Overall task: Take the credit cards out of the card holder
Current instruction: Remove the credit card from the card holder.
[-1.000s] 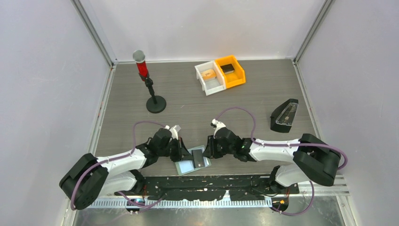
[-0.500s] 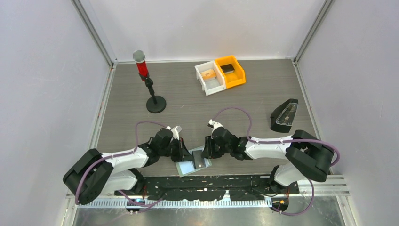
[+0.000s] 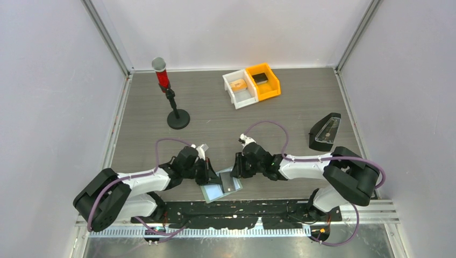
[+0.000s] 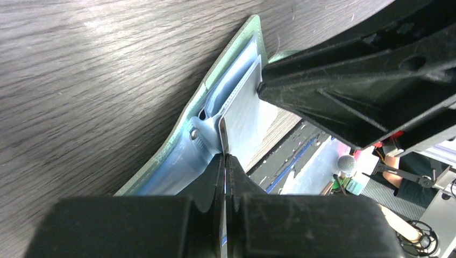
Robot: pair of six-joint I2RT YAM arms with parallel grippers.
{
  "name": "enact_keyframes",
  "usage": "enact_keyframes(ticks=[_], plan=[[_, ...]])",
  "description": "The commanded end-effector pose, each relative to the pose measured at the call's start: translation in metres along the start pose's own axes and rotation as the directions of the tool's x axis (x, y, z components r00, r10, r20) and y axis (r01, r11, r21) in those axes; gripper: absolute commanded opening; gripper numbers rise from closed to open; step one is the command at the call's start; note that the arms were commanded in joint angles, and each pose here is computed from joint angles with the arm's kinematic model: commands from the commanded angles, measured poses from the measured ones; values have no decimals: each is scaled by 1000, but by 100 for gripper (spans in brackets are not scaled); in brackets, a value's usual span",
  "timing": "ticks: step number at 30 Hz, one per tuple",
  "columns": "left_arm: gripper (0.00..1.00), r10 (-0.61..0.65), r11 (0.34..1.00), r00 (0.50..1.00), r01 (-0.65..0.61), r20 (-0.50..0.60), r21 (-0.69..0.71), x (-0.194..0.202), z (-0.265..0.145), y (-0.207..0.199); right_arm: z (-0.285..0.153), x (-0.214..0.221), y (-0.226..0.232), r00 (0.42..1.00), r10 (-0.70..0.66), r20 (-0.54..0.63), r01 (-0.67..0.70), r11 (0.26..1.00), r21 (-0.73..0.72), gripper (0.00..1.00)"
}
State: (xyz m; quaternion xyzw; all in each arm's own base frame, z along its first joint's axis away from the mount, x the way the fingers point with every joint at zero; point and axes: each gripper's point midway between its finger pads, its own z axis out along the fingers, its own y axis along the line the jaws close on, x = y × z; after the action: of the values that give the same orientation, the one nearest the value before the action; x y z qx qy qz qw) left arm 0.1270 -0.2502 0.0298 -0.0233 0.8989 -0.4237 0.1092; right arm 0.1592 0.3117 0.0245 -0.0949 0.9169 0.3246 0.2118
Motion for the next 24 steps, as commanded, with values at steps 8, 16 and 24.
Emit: enact_keyframes(ticks=[8,16,24], plan=[[2,105,994,994,-106,24,38,-18,-8,-31,-4,1,-58,999,25,37,-33,977,208,26],[3,104,995,994,-104,-14,3,-16,-2,-23,-9,1,-70,998,23,50,-34,971,235,25],[0,94,995,995,-93,-15,42,-13,3,-24,-6,6,-70,999,34,42,-42,977,210,25]])
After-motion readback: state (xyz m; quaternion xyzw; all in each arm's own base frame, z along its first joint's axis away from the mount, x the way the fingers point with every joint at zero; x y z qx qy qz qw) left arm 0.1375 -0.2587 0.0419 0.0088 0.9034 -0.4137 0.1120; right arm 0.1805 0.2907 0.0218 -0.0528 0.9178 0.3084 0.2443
